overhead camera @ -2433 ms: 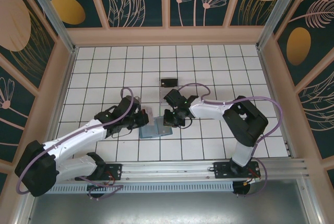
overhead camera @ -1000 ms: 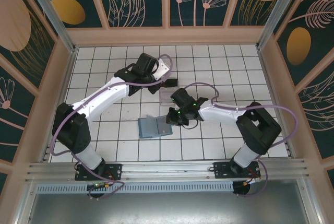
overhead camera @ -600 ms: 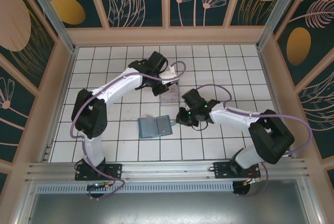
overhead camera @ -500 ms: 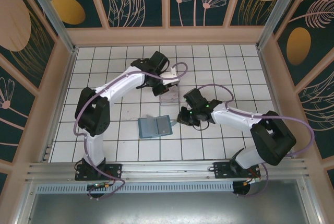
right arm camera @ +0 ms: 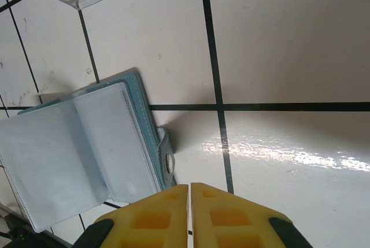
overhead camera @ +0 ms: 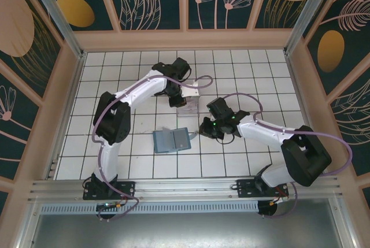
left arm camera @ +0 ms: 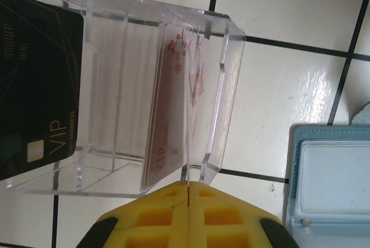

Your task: Take the credit cards out of the card holder

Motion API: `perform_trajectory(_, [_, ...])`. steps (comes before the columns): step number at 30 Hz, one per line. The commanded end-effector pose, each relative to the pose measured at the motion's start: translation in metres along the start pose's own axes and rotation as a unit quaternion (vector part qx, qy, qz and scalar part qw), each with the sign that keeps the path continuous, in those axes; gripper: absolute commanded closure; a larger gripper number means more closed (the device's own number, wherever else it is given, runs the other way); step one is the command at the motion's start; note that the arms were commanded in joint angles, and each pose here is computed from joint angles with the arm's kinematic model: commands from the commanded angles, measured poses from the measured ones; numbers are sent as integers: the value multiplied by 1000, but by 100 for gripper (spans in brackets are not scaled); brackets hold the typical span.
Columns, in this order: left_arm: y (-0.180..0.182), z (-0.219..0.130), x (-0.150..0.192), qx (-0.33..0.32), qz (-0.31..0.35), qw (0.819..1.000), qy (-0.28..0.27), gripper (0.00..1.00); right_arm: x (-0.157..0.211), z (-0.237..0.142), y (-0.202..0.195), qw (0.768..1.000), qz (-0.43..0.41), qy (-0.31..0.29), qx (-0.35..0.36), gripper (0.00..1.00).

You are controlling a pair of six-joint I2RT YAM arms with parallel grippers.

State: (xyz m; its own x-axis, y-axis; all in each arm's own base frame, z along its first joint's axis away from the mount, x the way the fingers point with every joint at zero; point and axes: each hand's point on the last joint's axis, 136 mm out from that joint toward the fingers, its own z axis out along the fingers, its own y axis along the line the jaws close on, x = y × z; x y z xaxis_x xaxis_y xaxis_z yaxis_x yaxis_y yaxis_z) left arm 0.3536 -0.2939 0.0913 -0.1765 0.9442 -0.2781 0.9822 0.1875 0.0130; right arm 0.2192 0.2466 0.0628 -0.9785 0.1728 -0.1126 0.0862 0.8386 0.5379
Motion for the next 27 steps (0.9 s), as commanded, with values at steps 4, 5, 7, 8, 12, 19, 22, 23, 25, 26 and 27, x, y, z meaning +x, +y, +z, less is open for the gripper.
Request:
perform_trajectory(4, [-6, 14, 5, 43, 18, 998, 32, 100, 1, -5, -10, 1000, 6, -6, 13, 89])
perform_trajectory(5, [-7, 14, 5, 46, 20, 998, 34, 100, 1, -6, -10, 1000, 7, -6, 13, 89])
perform_trajectory(7, [-8, 15, 3, 49, 26, 998, 35, 99, 1, -6, -10, 1000, 8, -7, 13, 89])
perform_trajectory(8, [-7, 15, 2, 48, 28, 998, 35, 97, 0, -6, -10, 1000, 8, -7, 13, 89])
perform_trajectory(12, [-2, 12, -3, 33, 36, 998, 34, 80, -1, -7, -10, 1000, 7, -9, 12, 89])
perform_trajectory(19, [11, -14, -20, -4, 31, 999, 8, 60, -6, -11, -3, 1000, 1, -15, 8, 89])
perform_trajectory(22, [10, -34, -32, -20, 32, 999, -24, 61, -8, -12, 0, 1000, -2, -17, 6, 89])
perform_trajectory(23, [10, -41, -37, -25, 29, 998, -39, 61, -9, -12, 1, 1000, -4, -18, 4, 89])
perform_trajectory(25, [6, -53, -45, -34, 19, 997, -68, 62, -10, -13, 4, 1000, -7, -20, 2, 89])
perform_trajectory(26, [6, -60, -48, -41, 8, 995, -86, 62, -11, -13, 4, 1000, -8, -21, 1, 89])
perform_trajectory(27, [6, -67, -53, -51, -4, 993, -102, 62, -12, -13, 5, 1000, -8, -21, 0, 89])
